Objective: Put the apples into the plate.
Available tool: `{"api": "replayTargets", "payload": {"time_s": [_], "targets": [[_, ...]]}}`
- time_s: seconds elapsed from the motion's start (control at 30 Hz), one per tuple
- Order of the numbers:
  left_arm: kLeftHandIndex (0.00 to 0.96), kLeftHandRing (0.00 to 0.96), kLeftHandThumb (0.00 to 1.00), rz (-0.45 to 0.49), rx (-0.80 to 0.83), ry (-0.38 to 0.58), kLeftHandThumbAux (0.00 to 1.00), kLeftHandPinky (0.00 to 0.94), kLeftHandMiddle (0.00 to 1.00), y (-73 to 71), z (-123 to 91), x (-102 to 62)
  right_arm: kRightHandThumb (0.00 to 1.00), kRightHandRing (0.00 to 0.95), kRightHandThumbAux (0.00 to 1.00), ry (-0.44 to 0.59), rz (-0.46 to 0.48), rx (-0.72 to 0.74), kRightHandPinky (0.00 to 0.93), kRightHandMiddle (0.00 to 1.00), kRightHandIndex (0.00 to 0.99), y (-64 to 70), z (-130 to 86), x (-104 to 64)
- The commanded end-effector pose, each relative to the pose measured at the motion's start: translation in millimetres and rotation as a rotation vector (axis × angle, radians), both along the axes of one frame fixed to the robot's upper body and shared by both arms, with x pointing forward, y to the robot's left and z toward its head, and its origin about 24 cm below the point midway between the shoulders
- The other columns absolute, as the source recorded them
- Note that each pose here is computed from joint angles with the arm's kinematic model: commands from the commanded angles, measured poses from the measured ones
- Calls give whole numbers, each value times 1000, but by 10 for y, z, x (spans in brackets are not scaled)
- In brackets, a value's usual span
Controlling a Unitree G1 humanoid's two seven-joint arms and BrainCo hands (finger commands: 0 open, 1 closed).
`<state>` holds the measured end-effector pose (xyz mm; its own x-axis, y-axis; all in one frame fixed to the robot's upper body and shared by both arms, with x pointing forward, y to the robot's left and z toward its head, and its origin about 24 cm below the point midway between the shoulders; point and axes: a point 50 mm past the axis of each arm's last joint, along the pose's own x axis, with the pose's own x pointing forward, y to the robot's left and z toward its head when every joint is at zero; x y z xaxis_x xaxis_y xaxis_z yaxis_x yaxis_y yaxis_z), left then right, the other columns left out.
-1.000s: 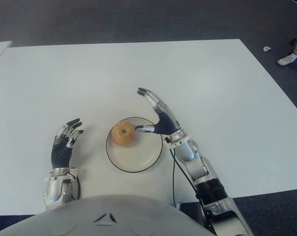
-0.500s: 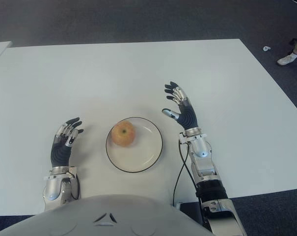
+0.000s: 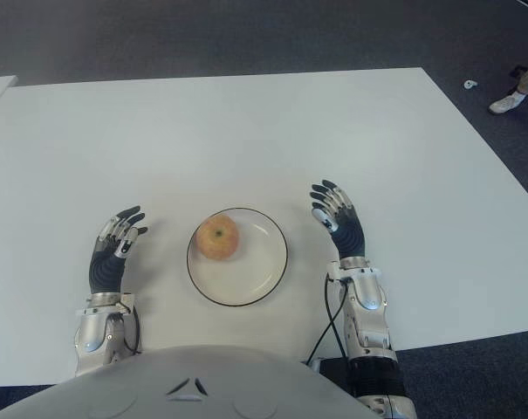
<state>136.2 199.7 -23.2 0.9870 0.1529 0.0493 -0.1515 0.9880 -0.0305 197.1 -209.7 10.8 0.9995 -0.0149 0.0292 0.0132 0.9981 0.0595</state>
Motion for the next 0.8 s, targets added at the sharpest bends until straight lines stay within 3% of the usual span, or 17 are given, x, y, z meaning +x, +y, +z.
{"api": "replayTargets", "payload": {"time_s": [0.03, 0.3, 0.8], "targets": [[242, 226, 290, 17, -31, 100, 480, 288, 204, 12, -163, -101, 316, 233, 568, 27, -46, 51, 258, 245, 161, -26, -37, -5], [256, 230, 324, 19, -27, 83, 490, 288, 209, 28, -146, -78, 333, 229, 574, 103, -104, 42, 261, 226, 144, -153, -193, -196], [245, 222, 327, 21, -30, 76, 500, 284, 196, 25, -123, -101, 330, 232, 605, 160, -145, 61, 255, 213, 122, -227, -325, -293]]}}
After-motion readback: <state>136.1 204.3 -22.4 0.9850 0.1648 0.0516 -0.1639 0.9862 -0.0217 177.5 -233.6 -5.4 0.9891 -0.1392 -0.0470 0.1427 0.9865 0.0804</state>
